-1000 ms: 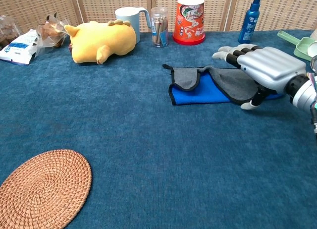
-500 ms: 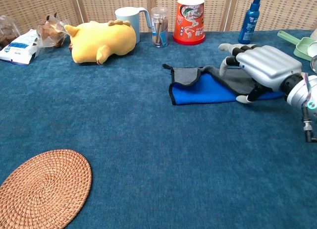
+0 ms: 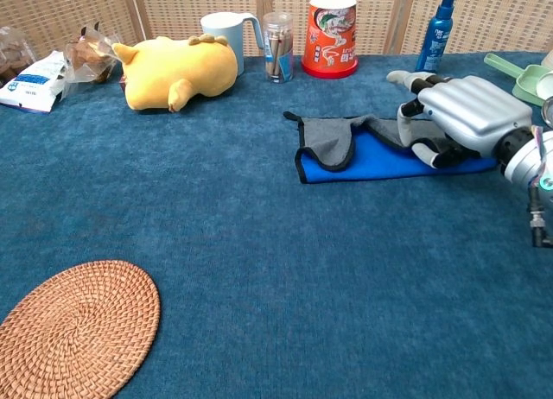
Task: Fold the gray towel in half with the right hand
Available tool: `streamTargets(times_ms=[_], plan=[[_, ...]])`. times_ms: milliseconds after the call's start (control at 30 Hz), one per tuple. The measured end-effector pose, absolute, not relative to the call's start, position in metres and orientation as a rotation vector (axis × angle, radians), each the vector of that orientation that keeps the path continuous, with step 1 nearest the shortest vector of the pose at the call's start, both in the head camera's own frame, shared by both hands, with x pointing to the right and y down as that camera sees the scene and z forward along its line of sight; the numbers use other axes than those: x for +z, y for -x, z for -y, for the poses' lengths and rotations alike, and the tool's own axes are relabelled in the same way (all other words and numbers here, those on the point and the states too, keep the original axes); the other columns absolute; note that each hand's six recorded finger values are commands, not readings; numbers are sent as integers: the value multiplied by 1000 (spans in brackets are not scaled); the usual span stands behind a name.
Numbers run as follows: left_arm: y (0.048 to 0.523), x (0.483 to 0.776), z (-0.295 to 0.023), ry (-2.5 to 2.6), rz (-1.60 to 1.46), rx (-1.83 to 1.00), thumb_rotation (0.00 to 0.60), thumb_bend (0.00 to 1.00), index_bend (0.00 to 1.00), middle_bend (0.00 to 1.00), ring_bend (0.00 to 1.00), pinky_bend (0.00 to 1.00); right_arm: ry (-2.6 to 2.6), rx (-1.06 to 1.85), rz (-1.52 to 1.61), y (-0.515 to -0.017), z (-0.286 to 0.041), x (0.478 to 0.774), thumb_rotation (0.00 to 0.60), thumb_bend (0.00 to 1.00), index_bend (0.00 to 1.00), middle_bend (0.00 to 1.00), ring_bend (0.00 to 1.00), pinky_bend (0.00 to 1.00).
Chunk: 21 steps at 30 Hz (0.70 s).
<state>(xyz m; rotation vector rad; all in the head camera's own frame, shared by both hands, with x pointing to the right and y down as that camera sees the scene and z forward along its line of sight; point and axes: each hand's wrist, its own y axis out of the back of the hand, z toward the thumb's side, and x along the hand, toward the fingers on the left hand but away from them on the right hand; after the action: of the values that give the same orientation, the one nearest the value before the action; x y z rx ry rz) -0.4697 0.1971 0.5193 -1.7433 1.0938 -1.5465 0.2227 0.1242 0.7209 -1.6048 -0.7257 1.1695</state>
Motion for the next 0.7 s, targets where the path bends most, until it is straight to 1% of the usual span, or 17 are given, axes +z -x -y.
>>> streamTargets(times_ms=[233, 433, 700], plan=[[471, 518, -197, 1741, -1099, -1547, 600, 114, 0, 0, 0, 0, 1562, 1236, 776, -233, -105, 728, 600, 460, 607, 70, 0, 269], [472, 519, -197, 1744, -1097, -1551, 600, 114, 0, 0, 0, 0, 1534, 1258, 778, -241, -97, 731, 600, 458, 620, 74, 1, 278], [472, 519, -197, 1740, -1100, -1553, 600, 113, 0, 0, 0, 0, 1475, 1303, 833, -249, -68, 727, 600, 465, 627, 76, 3, 280]])
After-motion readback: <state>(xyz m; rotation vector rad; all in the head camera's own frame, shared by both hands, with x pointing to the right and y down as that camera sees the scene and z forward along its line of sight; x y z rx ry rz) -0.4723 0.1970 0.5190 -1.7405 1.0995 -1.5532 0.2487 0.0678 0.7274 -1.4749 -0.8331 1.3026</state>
